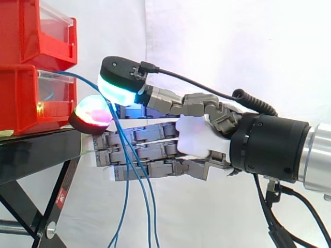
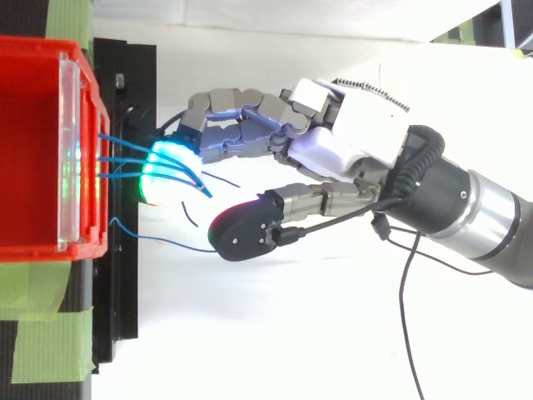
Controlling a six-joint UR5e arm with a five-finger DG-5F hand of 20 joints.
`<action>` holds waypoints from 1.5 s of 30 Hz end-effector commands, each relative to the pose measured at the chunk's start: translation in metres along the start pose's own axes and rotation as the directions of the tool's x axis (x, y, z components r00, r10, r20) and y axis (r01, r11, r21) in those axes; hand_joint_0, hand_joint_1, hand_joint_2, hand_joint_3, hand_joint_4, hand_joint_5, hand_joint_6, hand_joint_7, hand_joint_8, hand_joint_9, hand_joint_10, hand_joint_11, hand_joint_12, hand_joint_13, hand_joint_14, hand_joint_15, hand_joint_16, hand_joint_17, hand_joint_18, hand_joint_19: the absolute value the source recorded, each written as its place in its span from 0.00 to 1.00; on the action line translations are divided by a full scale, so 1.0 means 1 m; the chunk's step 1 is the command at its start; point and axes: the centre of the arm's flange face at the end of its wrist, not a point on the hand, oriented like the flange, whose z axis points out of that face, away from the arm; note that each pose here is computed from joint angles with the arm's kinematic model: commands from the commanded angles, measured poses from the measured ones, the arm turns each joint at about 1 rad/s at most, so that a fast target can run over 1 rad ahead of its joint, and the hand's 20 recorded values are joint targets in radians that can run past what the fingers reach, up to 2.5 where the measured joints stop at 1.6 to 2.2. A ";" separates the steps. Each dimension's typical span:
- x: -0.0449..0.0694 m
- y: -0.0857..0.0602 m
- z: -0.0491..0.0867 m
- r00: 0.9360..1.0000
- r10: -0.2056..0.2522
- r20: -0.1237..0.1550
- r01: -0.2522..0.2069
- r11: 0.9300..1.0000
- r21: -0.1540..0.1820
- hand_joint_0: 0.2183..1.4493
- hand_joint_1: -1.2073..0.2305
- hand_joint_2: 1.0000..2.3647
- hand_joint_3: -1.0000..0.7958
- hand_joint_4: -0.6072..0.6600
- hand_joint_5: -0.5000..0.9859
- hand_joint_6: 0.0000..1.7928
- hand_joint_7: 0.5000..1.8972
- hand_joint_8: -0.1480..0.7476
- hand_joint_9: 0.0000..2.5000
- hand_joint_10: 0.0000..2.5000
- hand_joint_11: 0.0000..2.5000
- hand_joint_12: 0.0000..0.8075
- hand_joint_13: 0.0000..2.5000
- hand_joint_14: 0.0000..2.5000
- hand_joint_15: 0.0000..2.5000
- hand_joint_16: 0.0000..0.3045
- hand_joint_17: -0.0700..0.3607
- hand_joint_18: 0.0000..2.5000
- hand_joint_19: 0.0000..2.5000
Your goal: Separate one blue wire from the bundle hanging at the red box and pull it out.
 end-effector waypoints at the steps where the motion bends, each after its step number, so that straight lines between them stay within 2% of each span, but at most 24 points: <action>1: 0.000 -0.001 0.000 1.000 -0.002 0.000 0.002 1.000 0.003 0.32 0.34 0.00 0.29 0.71 0.25 0.35 0.39 0.56 0.24 0.00 0.09 0.55 0.20 0.00 0.11 0.18 0.45 0.20 0.10; 11: 0.001 0.003 0.003 1.000 0.002 0.002 -0.002 1.000 -0.002 0.33 0.34 0.00 0.31 0.70 0.24 0.39 0.34 0.56 0.25 0.00 0.09 0.55 0.21 0.00 0.11 0.18 0.45 0.21 0.10; 15: 0.001 0.004 0.004 1.000 0.003 0.002 -0.003 1.000 -0.004 0.32 0.35 0.01 0.35 0.66 0.23 0.41 0.33 0.56 0.25 0.00 0.10 0.55 0.21 0.00 0.11 0.18 0.45 0.21 0.11; 16: 0.001 0.004 0.005 1.000 0.003 0.002 -0.003 1.000 -0.005 0.32 0.35 0.01 0.36 0.67 0.23 0.43 0.29 0.56 0.25 0.00 0.10 0.55 0.21 0.00 0.12 0.18 0.45 0.21 0.11; 22: 0.001 0.007 0.008 1.000 0.016 0.004 -0.016 1.000 -0.004 0.32 0.36 0.01 0.38 0.66 0.22 0.46 0.27 0.56 0.25 0.00 0.11 0.55 0.21 0.00 0.12 0.18 0.45 0.21 0.11; 25: 0.002 0.009 0.011 1.000 0.022 0.003 -0.022 1.000 0.006 0.32 0.36 0.01 0.38 0.66 0.22 0.46 0.27 0.56 0.25 0.00 0.11 0.55 0.21 0.00 0.12 0.18 0.45 0.21 0.11; 27: 0.002 0.010 0.012 1.000 0.022 0.001 -0.022 0.999 0.035 0.32 0.37 0.01 0.38 0.67 0.22 0.46 0.27 0.56 0.25 0.00 0.11 0.55 0.21 0.00 0.12 0.18 0.45 0.21 0.11; 30: 0.002 0.010 0.012 1.000 0.023 -0.001 -0.023 0.999 0.047 0.32 0.37 0.01 0.38 0.67 0.22 0.46 0.27 0.56 0.25 0.00 0.11 0.56 0.21 0.00 0.12 0.18 0.45 0.21 0.11; 35: 0.003 0.008 0.010 0.999 0.026 -0.023 -0.024 0.997 0.079 0.31 0.37 0.01 0.39 0.67 0.21 0.46 0.27 0.56 0.25 0.00 0.12 0.56 0.21 0.00 0.12 0.18 0.45 0.21 0.12; 41: 0.004 0.008 0.010 0.998 0.040 -0.057 -0.035 0.996 0.080 0.31 0.38 0.01 0.38 0.68 0.21 0.46 0.26 0.56 0.25 0.00 0.12 0.56 0.21 0.00 0.12 0.18 0.45 0.21 0.12; 45: 0.004 0.008 0.010 0.997 0.040 -0.063 -0.035 0.996 0.080 0.31 0.38 0.01 0.37 0.68 0.21 0.46 0.24 0.56 0.25 0.00 0.12 0.56 0.21 0.00 0.12 0.18 0.45 0.21 0.12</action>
